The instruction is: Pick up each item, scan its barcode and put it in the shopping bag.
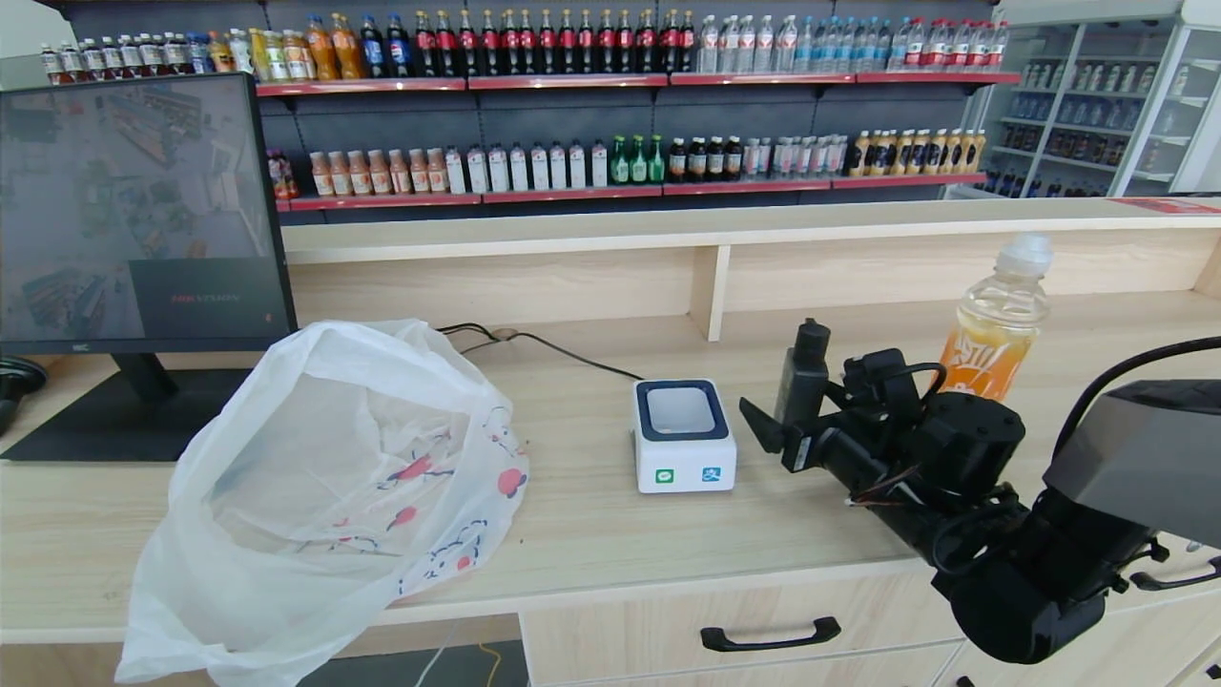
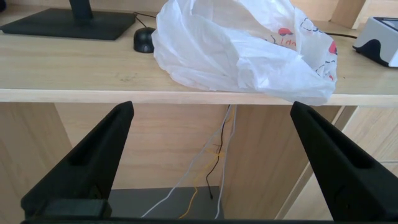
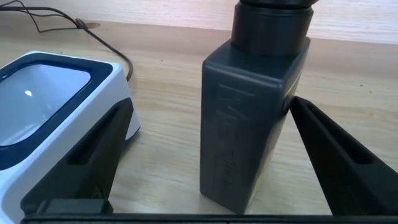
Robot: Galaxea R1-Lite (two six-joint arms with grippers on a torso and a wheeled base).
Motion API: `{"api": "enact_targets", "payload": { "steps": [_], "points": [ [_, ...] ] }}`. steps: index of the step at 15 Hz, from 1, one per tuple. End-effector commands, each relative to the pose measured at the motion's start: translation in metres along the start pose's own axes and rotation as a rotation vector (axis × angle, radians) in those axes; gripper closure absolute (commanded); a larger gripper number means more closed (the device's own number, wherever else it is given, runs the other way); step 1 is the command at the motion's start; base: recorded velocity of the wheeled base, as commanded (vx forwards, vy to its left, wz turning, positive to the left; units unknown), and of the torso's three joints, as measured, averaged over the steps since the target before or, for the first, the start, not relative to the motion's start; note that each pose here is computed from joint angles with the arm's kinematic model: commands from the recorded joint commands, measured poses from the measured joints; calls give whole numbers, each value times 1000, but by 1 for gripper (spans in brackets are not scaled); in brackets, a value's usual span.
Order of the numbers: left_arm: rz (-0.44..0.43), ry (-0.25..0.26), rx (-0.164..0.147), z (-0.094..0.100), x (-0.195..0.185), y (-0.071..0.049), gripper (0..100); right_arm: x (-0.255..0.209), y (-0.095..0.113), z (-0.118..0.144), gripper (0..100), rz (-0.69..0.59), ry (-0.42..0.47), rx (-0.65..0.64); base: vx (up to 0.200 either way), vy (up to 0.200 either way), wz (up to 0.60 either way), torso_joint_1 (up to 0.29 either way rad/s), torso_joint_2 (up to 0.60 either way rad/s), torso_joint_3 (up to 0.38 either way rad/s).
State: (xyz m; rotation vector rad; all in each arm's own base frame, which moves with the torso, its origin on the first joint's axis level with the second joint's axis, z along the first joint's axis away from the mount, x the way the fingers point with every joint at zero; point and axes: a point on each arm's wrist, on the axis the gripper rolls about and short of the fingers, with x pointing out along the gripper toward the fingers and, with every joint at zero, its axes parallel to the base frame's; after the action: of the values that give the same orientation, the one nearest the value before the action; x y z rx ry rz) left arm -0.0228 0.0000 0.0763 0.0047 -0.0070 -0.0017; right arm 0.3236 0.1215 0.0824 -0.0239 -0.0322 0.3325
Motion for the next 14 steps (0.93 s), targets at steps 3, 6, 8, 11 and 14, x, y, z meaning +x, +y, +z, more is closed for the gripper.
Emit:
{"api": "enact_targets", "payload": {
  "steps": [3,6,8,11,14],
  "points": [
    [0,-1,0,0,0,0,0,1,0,-1,0,4,-2,-1,0,0,0,0,0,0],
    [0,2,0,0,0,0,0,3,0,0,0,23,-10,1,0,0,0,0,0,0],
    [0,2,0,0,0,0,0,3,0,0,0,23,-8,2,0,0,0,0,0,0],
    [0,2,0,0,0,0,0,2,0,0,0,21,-5,5,0,0,0,0,0,0],
    [0,4,1,0,0,0,0,2,0,0,0,6,-8,36,0,0,0,0,0,0]
  ]
}}
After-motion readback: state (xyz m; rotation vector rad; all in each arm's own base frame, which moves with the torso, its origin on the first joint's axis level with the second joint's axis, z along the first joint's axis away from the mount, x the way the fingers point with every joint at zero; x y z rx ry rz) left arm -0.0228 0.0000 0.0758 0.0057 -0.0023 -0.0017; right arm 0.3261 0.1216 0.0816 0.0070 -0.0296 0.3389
